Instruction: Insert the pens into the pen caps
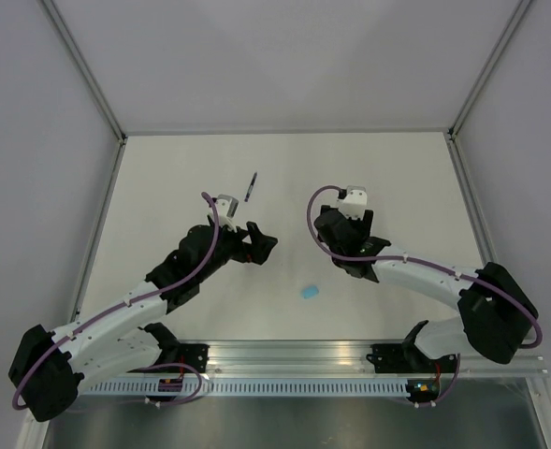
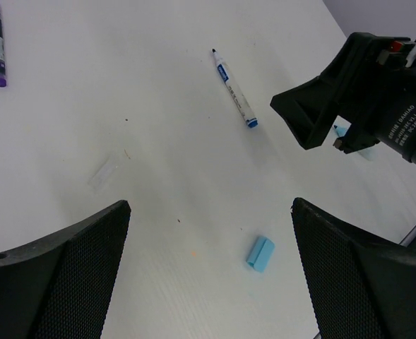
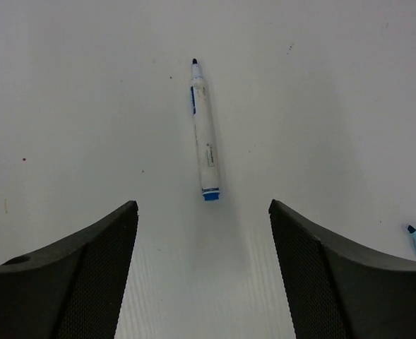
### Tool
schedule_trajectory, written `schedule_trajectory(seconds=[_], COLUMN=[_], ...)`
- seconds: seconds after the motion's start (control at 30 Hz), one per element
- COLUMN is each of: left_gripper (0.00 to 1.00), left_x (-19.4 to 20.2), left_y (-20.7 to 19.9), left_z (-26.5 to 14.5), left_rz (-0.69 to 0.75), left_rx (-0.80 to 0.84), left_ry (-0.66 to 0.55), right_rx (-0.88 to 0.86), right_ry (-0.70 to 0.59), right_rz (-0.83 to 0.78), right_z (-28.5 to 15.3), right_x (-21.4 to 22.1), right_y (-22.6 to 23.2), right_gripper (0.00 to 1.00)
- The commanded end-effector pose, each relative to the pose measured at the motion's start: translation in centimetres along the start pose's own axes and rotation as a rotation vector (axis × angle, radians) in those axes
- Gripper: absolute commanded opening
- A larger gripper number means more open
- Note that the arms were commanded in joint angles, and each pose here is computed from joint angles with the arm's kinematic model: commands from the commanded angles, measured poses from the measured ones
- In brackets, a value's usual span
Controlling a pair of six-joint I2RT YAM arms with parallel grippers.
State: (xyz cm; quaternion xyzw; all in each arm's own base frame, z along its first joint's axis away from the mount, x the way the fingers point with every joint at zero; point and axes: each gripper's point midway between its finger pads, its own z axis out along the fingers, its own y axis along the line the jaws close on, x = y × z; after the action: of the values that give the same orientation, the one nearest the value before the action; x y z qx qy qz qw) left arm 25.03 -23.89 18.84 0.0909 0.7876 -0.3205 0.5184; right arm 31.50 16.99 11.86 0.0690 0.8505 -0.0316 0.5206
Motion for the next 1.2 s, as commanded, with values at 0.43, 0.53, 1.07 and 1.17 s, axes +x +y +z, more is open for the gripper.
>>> schedule_trajectory(seconds=[0.43, 0.53, 1.07, 1.17], left_gripper=[1.00, 1.00, 1.00, 1.00], left_x=[-1.3, -1.5, -1.7, -1.8], left_y=[0.3, 0.3, 1.0, 1.2], left_z=[-0.2, -0.4, -0.7, -0.7], left_rz=[-0.006, -0.007, -0.018, -0.018], left_rx=[-0.030, -0.029, -0.069, -0.075], left_ry=[-0.049, -0.060, -0.076, -0.079], right_rx=[-0.033, -0.016, 0.002, 0.020], right_ry=[0.196, 0.225, 0.383, 0.411], right_rz=[-0.002, -0.032, -0.077, -0.073], right_z=[5.9, 6.8, 8.5, 8.9], right_x=[3.8, 4.8, 8.3, 8.9], right_y=[-0.5, -0.3, -0.1, -0.7], right_gripper=[0.61, 0.56, 0.41, 0.35])
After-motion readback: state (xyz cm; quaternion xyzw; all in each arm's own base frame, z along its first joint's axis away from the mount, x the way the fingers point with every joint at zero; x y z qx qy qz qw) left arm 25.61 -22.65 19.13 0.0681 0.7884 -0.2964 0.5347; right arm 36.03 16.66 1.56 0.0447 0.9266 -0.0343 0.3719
